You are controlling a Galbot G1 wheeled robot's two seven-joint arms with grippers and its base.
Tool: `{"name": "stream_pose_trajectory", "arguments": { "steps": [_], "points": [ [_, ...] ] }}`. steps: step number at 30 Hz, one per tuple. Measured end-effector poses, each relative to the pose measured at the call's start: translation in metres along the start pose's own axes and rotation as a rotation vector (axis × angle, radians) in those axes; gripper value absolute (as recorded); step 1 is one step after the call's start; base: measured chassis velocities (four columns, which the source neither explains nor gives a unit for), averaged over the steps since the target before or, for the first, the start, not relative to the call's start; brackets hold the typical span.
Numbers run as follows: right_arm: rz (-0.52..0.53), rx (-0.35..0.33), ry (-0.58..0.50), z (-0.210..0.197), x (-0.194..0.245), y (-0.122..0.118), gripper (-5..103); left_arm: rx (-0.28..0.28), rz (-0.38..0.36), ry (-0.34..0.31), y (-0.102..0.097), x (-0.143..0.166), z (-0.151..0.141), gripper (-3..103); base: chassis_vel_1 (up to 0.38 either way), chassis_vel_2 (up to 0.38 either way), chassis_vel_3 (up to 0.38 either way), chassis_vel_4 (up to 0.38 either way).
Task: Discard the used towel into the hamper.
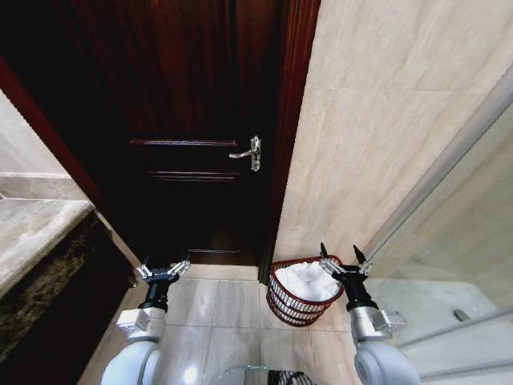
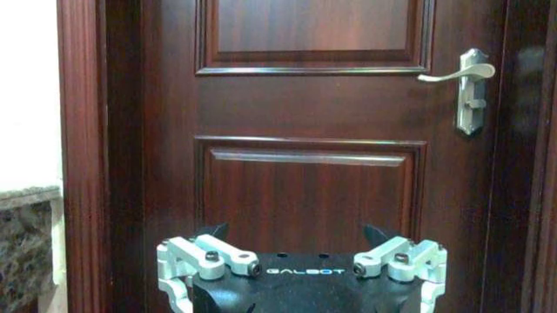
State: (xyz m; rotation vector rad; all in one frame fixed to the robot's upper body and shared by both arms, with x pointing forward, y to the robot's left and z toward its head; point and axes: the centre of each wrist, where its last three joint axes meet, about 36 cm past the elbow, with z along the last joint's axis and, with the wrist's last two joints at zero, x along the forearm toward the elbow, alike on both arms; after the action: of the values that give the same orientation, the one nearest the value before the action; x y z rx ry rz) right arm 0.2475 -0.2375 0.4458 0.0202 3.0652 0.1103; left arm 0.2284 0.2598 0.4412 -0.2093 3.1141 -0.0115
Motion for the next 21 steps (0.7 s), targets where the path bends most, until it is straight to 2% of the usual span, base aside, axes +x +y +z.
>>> {"name": "stream_pose_trajectory", "arguments": {
  "steps": [11,21],
  "points": [
    [0.038,0.003,-0.016,-0.026,0.003,0.001,100,-0.012,0.042,-0.013,0.0,-0.003,-0.009,100,0.0,0.0,0.0,0.0],
    [0.045,0.004,-0.052,-0.031,0.004,0.002,100,-0.033,0.055,-0.044,0.007,-0.015,-0.019,100,0.0,0.0,0.0,0.0]
  ]
}}
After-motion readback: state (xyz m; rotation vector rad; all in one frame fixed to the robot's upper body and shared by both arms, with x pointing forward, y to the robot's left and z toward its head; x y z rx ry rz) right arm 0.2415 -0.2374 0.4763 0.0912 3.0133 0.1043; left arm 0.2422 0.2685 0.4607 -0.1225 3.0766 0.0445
